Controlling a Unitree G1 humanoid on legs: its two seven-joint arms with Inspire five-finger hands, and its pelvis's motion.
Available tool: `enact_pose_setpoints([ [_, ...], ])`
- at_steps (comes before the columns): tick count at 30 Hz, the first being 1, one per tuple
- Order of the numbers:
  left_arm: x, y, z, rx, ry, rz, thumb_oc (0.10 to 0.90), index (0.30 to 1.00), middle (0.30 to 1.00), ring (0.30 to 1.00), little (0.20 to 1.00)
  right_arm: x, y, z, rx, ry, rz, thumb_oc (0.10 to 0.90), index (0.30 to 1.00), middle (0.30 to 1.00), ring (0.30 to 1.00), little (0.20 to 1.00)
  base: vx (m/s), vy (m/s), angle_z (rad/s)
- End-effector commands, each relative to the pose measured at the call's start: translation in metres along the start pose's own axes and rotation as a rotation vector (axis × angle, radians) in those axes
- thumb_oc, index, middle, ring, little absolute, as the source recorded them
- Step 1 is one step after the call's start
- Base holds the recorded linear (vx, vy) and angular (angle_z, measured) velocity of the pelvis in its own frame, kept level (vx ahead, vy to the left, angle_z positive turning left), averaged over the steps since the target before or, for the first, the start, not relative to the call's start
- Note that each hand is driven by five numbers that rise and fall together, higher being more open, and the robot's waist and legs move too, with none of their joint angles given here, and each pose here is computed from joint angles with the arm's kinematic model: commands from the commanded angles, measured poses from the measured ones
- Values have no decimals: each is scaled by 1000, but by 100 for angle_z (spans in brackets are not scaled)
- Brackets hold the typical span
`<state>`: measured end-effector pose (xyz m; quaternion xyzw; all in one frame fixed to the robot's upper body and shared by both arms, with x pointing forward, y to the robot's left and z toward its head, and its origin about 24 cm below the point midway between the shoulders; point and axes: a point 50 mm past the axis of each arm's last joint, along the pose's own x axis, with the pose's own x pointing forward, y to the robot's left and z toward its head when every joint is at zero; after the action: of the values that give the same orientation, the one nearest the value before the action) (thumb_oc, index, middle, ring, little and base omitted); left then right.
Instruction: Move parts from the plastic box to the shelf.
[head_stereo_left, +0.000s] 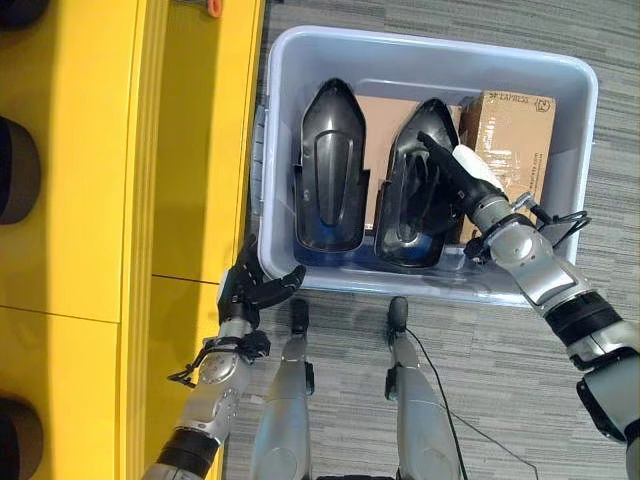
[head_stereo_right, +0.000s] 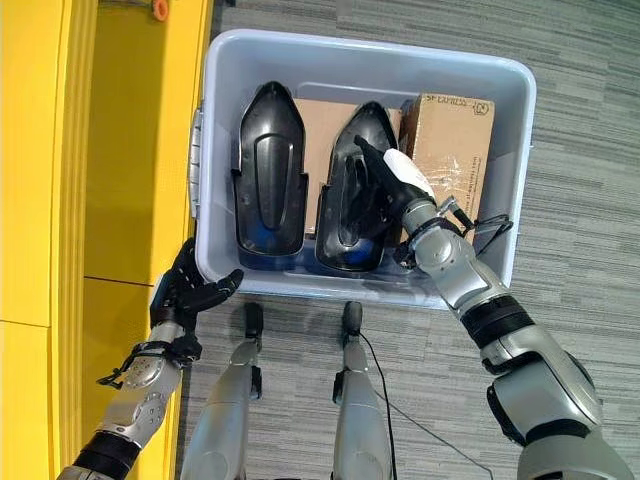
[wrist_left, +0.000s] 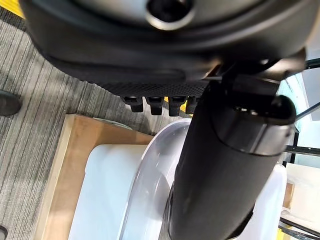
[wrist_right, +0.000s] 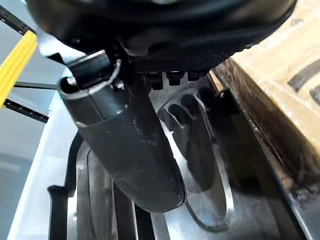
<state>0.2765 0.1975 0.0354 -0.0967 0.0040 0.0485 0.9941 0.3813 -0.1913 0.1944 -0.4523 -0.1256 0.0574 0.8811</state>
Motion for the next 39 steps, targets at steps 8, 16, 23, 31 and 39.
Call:
enact_pose_setpoints([
  [8, -1, -12, 17, -43, -96, -33, 900, 1000, 1000, 1000, 1000, 21, -62, 32, -169, -77, -179, 900, 1000, 1000, 1000, 1000, 0, 0, 0],
  [16, 4, -19, 30, -62, -149, -47, 900, 1000, 1000, 1000, 1000, 33, -91, 33, -231, 5, -271, 900, 1000, 1000, 1000, 1000, 0, 0, 0],
  [23, 5, -22, 34, -70, -169, -55, 900, 1000, 1000, 1000, 1000, 33, -121, 39, -246, 32, -370, 900, 1000, 1000, 1000, 1000, 0, 0, 0],
  [31, 5, -17, 39, -66, -188, -30, 900, 1000, 1000, 1000, 1000, 23, -127, 76, -306, -159, -397, 900, 1000, 1000, 1000, 1000, 0, 0, 0],
  [39, -1, -4, 38, -65, -187, 26, 900, 1000, 1000, 1000, 1000, -18, -129, 96, -277, -379, -477, 900, 1000, 1000, 1000, 1000, 0, 0, 0],
])
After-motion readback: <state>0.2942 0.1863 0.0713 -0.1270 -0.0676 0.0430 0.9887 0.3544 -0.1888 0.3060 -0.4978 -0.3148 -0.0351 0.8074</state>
